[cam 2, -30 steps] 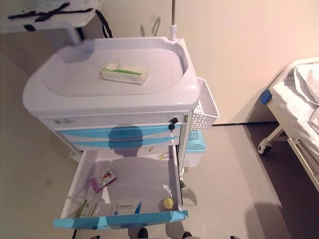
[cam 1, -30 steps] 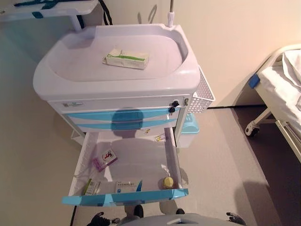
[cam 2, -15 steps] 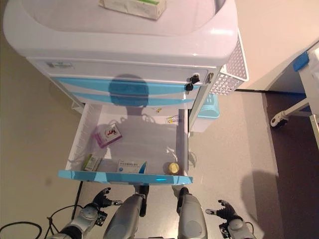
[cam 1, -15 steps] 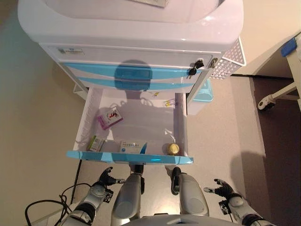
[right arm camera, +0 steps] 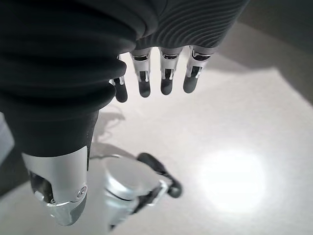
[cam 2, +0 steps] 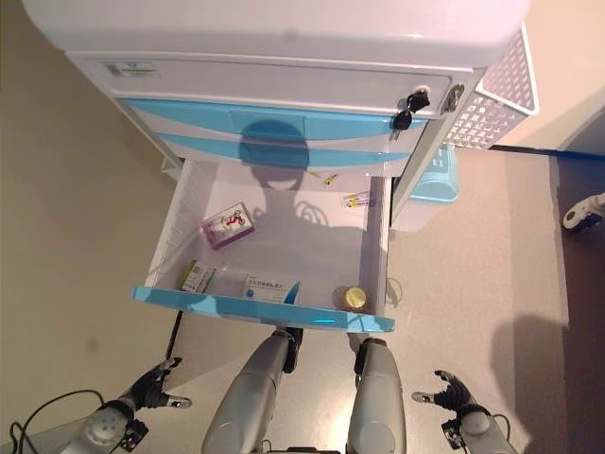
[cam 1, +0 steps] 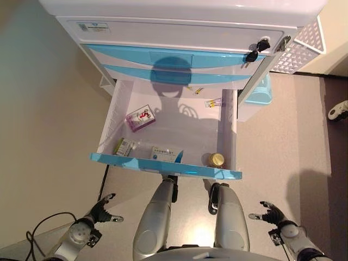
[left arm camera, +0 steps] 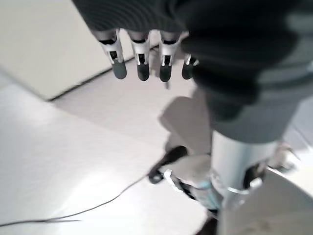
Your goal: Open the drawer and pick up the medicine
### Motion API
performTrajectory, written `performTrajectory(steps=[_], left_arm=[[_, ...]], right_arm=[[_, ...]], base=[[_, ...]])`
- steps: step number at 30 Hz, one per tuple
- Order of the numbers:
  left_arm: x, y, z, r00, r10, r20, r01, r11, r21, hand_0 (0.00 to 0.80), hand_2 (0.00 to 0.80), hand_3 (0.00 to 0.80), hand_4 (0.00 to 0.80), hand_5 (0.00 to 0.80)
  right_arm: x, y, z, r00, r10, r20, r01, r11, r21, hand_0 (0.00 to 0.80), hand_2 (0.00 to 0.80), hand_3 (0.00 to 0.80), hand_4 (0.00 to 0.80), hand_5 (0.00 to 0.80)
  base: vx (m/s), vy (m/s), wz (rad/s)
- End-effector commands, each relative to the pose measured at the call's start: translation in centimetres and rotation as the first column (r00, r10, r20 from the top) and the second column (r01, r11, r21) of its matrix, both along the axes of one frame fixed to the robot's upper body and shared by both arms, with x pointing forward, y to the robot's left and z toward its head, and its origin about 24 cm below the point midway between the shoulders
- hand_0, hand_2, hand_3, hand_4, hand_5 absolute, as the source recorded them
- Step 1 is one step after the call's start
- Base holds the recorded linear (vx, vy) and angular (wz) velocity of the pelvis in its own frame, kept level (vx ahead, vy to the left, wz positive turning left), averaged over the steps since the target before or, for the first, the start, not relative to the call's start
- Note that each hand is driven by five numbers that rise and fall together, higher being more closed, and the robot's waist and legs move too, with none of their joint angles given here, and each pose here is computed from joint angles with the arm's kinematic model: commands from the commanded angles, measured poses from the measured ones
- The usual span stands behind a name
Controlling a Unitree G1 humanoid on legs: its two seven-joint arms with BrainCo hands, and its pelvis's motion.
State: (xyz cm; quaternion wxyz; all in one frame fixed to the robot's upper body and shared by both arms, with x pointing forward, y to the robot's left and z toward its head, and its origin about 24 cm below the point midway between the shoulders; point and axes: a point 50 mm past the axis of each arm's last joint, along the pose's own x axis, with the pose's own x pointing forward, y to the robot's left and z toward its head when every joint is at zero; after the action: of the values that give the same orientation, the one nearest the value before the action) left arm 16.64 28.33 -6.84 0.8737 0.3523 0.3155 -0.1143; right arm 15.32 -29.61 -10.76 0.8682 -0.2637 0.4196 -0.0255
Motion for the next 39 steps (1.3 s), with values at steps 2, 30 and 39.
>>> performTrajectory(steps=[2, 30, 39], left_arm=[[0.9, 0.2, 1.0, 0.999, 0.005, 0.049, -0.004, 1.0, -0.028, 0.0, 0.0, 0.0, 0.0, 0.0], [7.3, -1.9, 3.3, 0.973, 0.003, 0.229, -0.001, 1.0, -0.006, 0.0, 0.0, 0.0, 0.0, 0.0], [9.7, 0.0, 6.2, 0.951, -0.009, 0.309, -0.02, 0.996, 0.089, 0.0, 0.0, 0.0, 0.0, 0.0]], right_arm=[[-1.1, -1.3, 0.1, 0.999, 0.0, -0.036, -0.001, 0.999, -0.033, 0.0, 0.0, 0.0, 0.0, 0.0], [-0.9, -0.4, -0.7, 0.998, -0.042, -0.056, 0.041, 0.999, -0.027, 0.0, 0.0, 0.0, 0.0, 0.0], [-2.0, -0.1, -1.5, 0.992, -0.047, -0.118, 0.045, 0.999, -0.017, 0.0, 0.0, 0.0, 0.0, 0.0]], base=[[-0.008, 0.058, -0.16], [0.01, 0.016, -0.14], [0.042, 0.023, -0.29]])
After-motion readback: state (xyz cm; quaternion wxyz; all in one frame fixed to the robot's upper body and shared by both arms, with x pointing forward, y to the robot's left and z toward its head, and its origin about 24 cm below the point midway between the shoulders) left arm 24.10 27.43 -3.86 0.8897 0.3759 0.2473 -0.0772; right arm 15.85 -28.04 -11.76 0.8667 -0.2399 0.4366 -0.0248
